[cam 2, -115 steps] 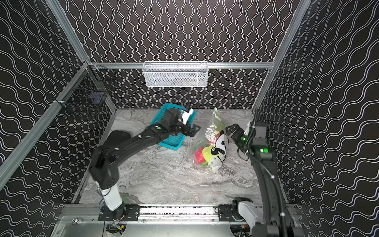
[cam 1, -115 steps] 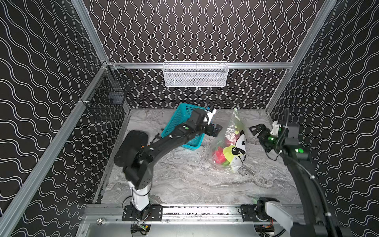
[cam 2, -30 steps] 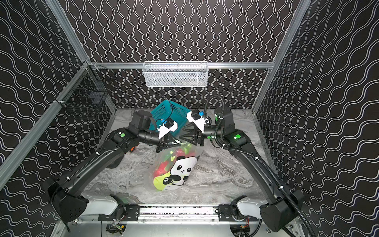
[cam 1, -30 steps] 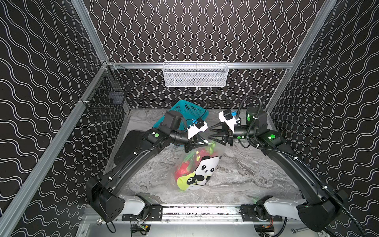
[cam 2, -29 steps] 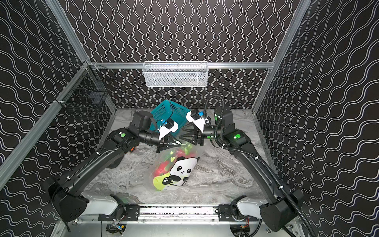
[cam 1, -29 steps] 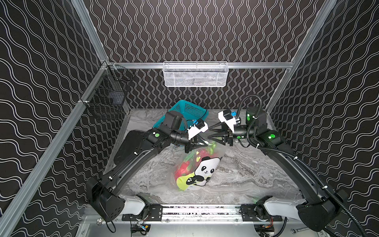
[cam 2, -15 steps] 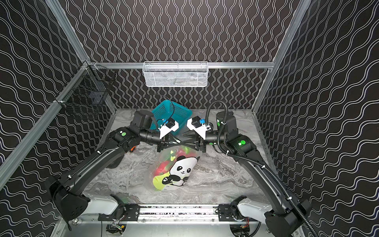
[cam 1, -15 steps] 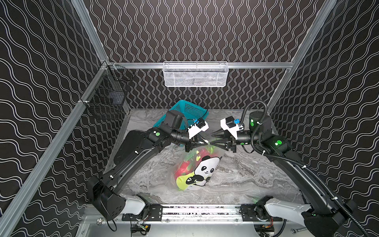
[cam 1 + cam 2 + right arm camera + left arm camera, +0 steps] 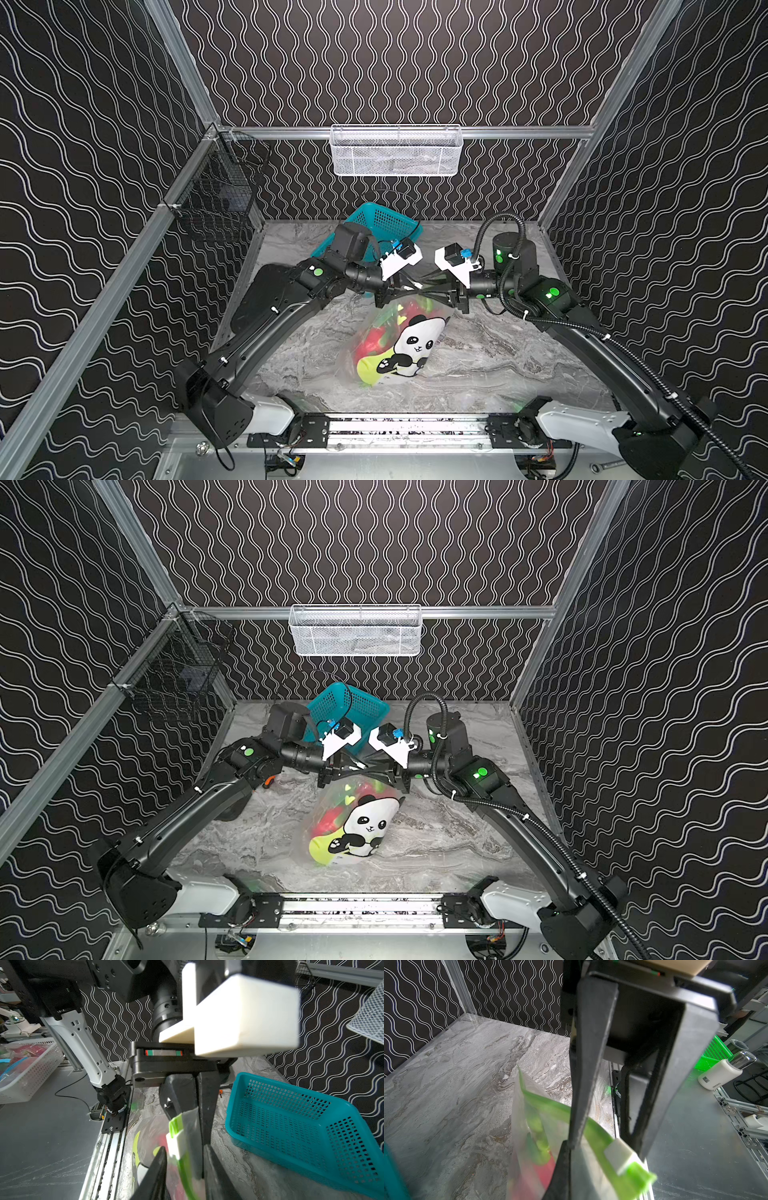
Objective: Open the zip-top bag and take out the dragon fruit
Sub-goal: Unzip the zipper on the zipper food storage bag.
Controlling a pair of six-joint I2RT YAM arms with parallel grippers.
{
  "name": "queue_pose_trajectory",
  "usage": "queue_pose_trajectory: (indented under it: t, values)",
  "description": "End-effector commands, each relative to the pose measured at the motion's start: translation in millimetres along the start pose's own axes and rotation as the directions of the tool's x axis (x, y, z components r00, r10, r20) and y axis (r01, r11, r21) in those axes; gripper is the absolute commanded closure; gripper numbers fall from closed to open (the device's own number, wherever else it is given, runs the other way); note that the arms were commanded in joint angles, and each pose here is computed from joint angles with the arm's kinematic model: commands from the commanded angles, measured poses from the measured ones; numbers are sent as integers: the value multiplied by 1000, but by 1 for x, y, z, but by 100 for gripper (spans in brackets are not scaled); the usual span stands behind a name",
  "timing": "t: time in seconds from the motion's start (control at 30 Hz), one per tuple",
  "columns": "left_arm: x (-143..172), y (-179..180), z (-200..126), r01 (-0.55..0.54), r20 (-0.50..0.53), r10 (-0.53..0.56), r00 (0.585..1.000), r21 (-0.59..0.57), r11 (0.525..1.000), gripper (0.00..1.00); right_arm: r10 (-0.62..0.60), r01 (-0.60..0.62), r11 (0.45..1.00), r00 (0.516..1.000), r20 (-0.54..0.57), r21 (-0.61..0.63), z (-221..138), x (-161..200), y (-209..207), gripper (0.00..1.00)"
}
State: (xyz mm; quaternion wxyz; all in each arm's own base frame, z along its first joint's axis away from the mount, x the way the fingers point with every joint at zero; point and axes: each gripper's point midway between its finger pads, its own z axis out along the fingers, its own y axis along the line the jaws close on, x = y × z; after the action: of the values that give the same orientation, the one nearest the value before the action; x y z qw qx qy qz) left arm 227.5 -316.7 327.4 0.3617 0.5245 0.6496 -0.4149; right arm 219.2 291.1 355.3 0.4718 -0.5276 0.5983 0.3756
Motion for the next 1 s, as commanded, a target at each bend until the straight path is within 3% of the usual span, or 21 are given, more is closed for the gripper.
queue_pose_trajectory:
  t: [0.0,0.2,0.37,0.73,0.87,0.97]
  values:
    - [-9,-5,-4,-13,22,13,1000,8,1000,100,-37,36,998,999,26,42,1,-8,-8,72]
    - [-8,-4,-3,-12,21,11,1000,8,1000,100,-36,34,998,999,34,49,1,-11,-10,82]
    - [-8,-4,-3,-9,17,8,1000,12,1000,100,-35,34,999,999,41,32,0,-12,-6,76]
    - [-8,-6,-2,-1,18,1,1000,18,1000,100,-15,15,1000,998,58,7,-1,-13,-1,80]
    - [-7,-6,-1,1,9,-1,1000,23,1000,100,-7,8,1000,998,63,-2,0,-14,0,95]
    - [-6,-7,0,0,5,0,1000,27,1000,100,-11,11,1000,998,66,3,-1,-15,0,100]
